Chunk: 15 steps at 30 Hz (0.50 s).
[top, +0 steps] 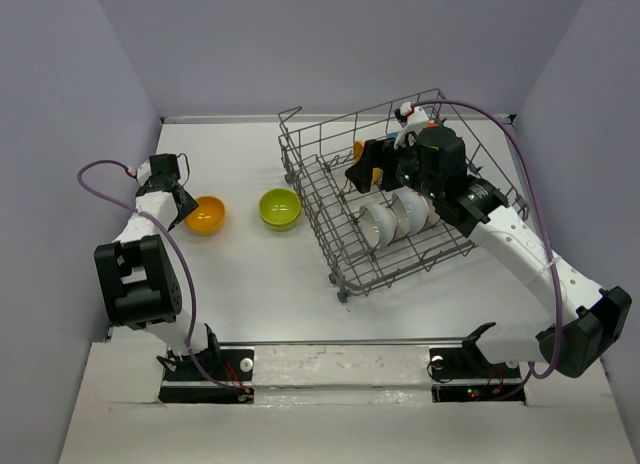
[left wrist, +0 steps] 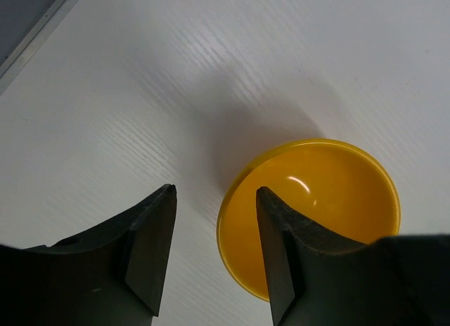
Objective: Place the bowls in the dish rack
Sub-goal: Pick up the bowl from the center of the board.
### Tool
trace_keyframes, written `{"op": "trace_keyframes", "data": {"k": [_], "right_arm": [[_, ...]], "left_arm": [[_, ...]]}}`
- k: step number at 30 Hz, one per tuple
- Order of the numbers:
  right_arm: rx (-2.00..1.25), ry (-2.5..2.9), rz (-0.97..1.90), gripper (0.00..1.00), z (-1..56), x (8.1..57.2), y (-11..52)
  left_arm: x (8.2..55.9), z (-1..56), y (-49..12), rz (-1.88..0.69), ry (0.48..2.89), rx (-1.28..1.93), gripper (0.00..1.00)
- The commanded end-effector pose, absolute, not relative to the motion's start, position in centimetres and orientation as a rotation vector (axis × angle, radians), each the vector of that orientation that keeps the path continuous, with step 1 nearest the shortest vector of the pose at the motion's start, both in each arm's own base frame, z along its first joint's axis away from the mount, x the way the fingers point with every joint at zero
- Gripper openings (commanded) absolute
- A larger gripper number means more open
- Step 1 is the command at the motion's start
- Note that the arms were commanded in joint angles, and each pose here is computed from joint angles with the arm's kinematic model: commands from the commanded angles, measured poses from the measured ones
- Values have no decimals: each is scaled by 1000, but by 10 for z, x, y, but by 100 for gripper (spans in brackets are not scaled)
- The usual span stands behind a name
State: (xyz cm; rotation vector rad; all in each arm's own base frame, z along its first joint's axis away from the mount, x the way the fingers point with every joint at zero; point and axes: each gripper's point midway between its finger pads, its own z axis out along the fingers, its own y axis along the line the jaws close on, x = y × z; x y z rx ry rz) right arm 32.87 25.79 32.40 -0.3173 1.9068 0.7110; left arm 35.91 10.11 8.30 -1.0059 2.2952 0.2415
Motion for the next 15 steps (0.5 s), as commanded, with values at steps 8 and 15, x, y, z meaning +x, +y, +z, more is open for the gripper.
{"op": "trace_keyframes", "data": {"k": [8, 15], "right_arm": [[-333, 1858, 720, 100, 339, 325, 259], [-338, 1863, 724, 100, 337, 324, 259]], "left_arm": [[365, 78, 106, 277, 2305, -1009, 49], [368, 72, 103, 256, 2322, -1008, 33]]}}
